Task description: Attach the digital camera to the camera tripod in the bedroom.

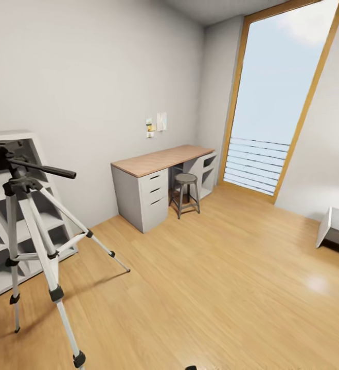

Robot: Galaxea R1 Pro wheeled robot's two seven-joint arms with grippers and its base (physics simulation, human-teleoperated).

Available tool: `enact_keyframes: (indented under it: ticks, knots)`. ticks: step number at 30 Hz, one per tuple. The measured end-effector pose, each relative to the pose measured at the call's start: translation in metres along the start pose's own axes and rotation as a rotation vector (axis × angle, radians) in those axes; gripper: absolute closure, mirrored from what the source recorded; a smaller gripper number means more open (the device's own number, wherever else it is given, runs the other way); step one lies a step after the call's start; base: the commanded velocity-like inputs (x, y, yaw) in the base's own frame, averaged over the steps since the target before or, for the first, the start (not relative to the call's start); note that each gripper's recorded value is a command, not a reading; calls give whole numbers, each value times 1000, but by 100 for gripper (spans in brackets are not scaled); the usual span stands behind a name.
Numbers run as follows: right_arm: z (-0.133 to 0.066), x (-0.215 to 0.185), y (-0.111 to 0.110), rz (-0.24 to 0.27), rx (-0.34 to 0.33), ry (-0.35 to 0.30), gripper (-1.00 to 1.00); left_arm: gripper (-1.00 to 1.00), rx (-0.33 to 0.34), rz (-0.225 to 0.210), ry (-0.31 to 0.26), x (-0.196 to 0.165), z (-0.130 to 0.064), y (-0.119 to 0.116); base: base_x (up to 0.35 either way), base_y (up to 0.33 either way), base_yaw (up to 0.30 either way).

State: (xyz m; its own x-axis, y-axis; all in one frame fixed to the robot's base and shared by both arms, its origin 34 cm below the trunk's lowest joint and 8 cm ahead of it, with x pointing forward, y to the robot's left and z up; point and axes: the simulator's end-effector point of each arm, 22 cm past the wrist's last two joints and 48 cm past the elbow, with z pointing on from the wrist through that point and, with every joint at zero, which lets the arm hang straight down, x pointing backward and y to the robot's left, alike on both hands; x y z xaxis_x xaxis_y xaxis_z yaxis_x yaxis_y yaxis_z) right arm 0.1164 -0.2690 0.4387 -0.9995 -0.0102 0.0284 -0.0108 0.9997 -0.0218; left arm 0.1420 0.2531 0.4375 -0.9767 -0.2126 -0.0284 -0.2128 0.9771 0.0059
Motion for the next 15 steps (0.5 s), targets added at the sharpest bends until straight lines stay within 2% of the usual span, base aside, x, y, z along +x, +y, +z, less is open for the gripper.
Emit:
enact_keyframes:
  ticks: [15]
  knots:
    - [0, 0, 0, -1, 0, 0, -100, -100, 0, 2, -3, -1, 0, 0, 0, 0, -243]
